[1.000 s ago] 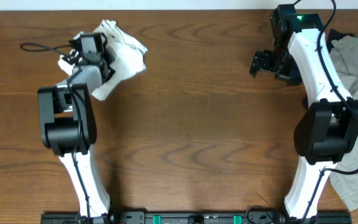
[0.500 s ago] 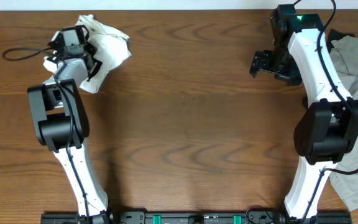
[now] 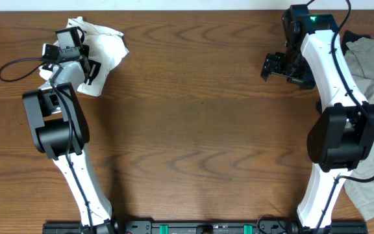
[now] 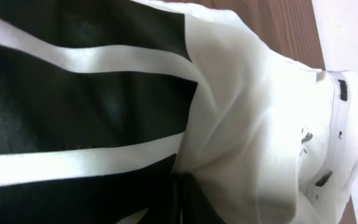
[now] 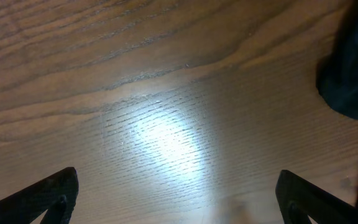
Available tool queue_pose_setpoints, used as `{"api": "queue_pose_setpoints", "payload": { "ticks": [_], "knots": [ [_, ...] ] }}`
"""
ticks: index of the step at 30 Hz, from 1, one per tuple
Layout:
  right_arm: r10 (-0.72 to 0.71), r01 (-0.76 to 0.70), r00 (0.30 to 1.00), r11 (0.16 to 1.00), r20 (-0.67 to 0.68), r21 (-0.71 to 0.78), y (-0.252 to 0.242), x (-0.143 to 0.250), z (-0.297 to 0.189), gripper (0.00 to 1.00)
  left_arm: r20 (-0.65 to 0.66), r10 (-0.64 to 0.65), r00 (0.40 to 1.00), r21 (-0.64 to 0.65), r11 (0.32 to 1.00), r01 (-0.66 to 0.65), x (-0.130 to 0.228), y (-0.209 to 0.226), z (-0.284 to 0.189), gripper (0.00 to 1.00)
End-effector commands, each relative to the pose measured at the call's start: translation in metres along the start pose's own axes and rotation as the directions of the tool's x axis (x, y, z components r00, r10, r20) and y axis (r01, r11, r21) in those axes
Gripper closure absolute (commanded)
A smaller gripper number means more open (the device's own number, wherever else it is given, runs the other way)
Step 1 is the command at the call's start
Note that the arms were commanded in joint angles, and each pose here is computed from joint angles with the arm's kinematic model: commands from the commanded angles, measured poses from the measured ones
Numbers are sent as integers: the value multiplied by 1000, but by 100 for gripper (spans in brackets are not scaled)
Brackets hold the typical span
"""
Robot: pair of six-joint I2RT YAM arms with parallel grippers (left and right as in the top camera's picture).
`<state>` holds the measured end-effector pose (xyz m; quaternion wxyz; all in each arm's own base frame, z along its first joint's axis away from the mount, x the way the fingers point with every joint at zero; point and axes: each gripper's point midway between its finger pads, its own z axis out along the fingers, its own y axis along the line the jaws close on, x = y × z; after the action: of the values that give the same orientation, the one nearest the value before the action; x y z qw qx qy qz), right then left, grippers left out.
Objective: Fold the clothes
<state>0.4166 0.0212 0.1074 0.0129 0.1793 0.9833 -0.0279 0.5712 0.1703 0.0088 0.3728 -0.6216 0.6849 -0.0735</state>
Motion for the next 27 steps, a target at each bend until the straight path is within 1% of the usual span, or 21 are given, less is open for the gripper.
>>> {"api": "queue_pose_setpoints", "payload": {
  "ticks": [1,3,8,11,15,20,25,27],
  "knots": [
    [3,-3,1000,1000,24,1,-3,-4,-7,1,19,-58,998,-103,993,60,0,40,22,94],
    [3,-3,1000,1000,24,1,-2,-4,-7,1,21,-84,996,-104,991,86,1,40,22,94],
    [3,-3,1000,1000,24,1,-2,-4,-7,1,20,-104,994,-112,988,105,4,45,26,94],
    [3,-3,1000,1000,24,1,-2,-4,-7,1,4,-149,989,-131,980,148,13,55,35,94],
    [3,-3,1000,1000,24,1,-2,-4,-7,1,-14,-179,984,-128,976,176,23,62,46,94],
    [3,-3,1000,1000,24,1,-2,-4,-7,1,-6,-201,980,-108,974,199,22,58,49,94],
    [2,-2,1000,1000,24,1,-2,-4,-7,1,6,-332,943,-109,938,331,25,58,49,94],
    [3,-3,1000,1000,24,1,-2,-4,-7,1,10,-361,932,-108,927,360,25,58,49,94]
  ]
}}
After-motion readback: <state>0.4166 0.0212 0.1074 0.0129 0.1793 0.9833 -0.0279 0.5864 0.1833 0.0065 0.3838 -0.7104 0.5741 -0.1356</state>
